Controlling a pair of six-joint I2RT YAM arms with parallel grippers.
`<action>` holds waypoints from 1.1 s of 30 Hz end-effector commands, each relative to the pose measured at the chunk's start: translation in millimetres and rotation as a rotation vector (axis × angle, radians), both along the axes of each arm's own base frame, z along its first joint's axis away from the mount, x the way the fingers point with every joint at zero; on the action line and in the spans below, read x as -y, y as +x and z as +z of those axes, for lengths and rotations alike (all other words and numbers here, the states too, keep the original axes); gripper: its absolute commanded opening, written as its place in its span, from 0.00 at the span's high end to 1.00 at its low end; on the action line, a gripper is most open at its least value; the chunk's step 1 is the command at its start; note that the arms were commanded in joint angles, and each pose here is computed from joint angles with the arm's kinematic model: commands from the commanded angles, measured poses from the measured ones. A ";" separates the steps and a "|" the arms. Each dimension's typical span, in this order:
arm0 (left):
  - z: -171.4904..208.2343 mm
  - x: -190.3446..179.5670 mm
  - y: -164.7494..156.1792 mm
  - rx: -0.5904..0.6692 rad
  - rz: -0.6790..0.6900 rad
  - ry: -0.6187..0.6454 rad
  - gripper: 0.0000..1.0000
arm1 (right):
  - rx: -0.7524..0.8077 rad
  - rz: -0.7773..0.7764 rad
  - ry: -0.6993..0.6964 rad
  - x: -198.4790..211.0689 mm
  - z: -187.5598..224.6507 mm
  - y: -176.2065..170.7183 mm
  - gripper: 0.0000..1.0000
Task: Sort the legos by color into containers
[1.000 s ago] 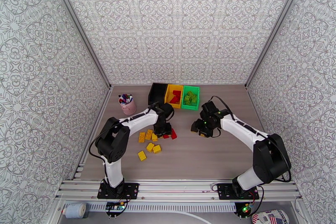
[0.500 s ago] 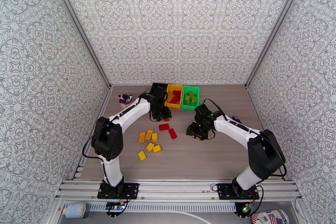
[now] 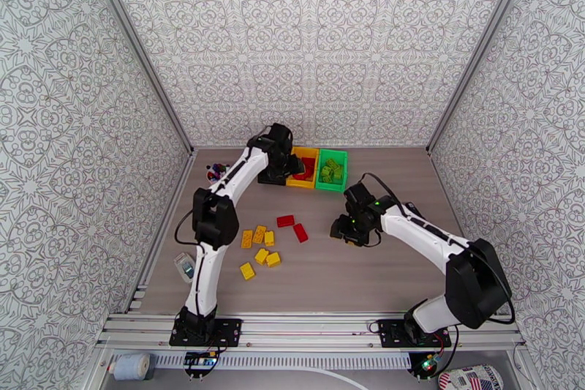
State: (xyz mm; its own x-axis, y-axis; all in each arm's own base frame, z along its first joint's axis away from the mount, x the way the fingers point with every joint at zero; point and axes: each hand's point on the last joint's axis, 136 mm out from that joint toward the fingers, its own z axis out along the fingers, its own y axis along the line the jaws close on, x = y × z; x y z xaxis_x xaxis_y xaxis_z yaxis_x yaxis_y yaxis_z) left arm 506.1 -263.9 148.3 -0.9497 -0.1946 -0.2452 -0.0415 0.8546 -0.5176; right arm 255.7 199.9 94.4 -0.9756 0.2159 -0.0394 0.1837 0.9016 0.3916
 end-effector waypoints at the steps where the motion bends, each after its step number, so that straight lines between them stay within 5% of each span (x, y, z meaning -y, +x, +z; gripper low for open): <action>1: 5.5 1.8 16.3 0.002 0.007 -0.061 0.67 | -0.002 -0.020 -0.035 9.5 0.0 -7.6 0.49; 19: 1.6 13.4 46.1 0.037 -0.002 -0.196 0.60 | -0.005 -0.001 -0.060 9.3 2.7 -2.1 0.48; 33: 12.9 19.3 50.6 0.070 -0.005 -0.227 0.42 | 0.007 0.008 -0.027 0.3 6.2 -4.5 0.44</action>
State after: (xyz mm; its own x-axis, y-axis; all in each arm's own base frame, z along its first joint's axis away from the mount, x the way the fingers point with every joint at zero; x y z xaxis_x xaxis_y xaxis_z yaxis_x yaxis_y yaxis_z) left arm 552.8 -276.6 145.6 -0.9389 -0.2500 -0.2367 -0.0288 0.7422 -0.6696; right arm 250.5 193.5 93.7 -0.9764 0.2134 -0.0345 0.1880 0.9172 0.3513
